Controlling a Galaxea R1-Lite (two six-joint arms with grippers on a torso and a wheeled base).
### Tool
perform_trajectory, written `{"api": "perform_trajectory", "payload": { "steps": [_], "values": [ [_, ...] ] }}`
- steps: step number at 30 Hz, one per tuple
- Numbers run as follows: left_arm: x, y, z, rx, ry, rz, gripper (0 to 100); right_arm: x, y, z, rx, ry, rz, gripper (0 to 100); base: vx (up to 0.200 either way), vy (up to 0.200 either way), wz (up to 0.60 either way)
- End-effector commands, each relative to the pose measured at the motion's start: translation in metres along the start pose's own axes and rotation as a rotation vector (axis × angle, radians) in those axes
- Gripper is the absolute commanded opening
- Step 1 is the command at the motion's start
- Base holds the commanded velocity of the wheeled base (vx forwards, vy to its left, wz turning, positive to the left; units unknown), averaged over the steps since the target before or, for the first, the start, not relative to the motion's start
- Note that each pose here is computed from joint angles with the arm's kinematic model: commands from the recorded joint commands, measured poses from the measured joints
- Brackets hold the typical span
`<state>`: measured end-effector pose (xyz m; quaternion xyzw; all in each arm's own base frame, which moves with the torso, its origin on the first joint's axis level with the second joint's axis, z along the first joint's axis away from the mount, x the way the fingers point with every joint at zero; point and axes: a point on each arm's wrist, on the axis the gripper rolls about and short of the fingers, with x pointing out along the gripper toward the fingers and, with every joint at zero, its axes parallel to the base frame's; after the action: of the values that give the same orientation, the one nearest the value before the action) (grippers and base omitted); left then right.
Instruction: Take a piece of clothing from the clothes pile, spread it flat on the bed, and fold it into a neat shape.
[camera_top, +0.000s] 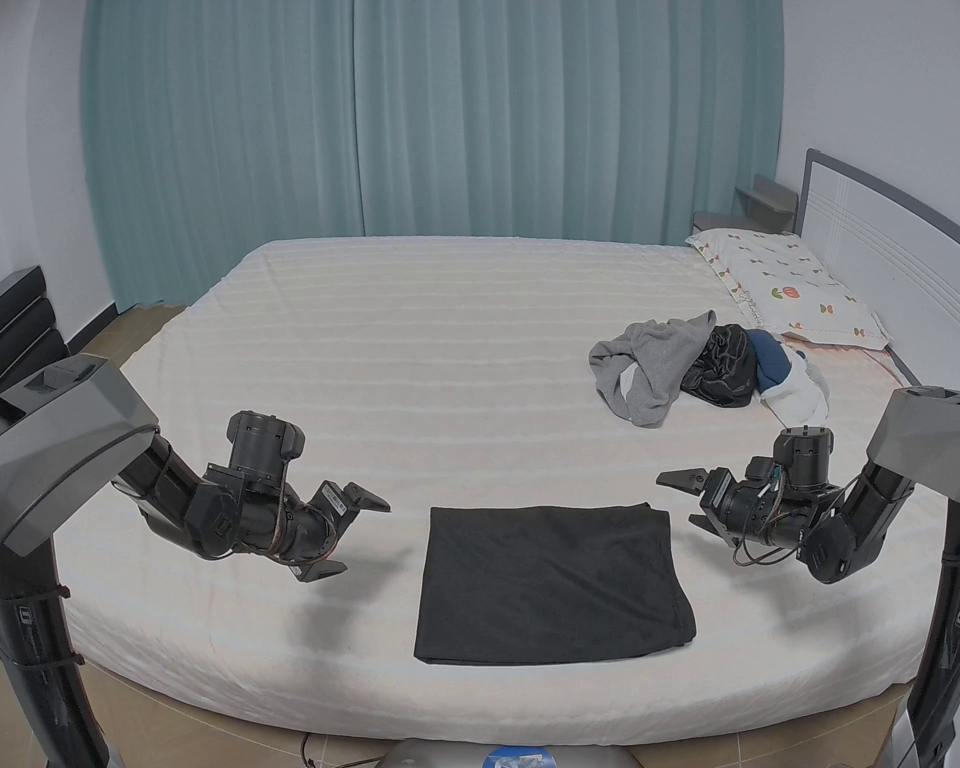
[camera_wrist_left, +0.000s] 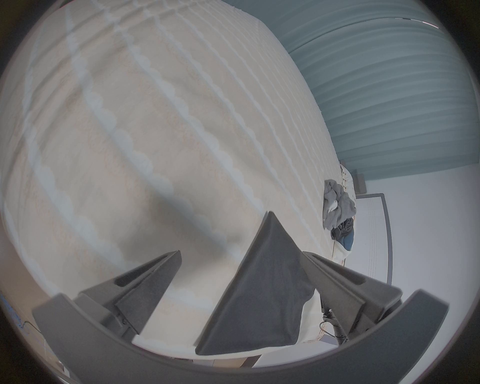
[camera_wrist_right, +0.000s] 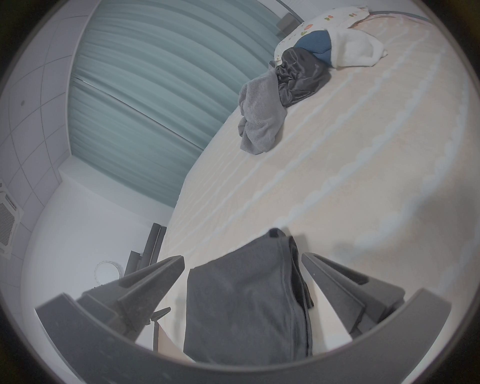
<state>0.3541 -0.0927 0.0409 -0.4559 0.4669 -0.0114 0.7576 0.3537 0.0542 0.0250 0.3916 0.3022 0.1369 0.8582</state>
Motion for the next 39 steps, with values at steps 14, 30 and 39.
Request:
{"api": "perform_trajectory", "payload": {
  "steps": [14,30,39],
  "values": [
    [0.001,0.002,0.000,-0.005,0.002,0.006,100,0.034,-0.018,-0.019,0.009,0.036,-0.044,100,0.000,0.000,0.00],
    [0.004,-0.003,0.000,0.007,-0.003,-0.005,100,0.039,-0.026,-0.008,0.015,-0.016,-0.036,0,0.000,0.000,0.00],
    [0.033,-0.021,-0.006,0.069,-0.049,0.000,100,0.038,-0.027,-0.007,0.027,-0.037,-0.045,0,0.000,0.000,0.00]
  ]
}}
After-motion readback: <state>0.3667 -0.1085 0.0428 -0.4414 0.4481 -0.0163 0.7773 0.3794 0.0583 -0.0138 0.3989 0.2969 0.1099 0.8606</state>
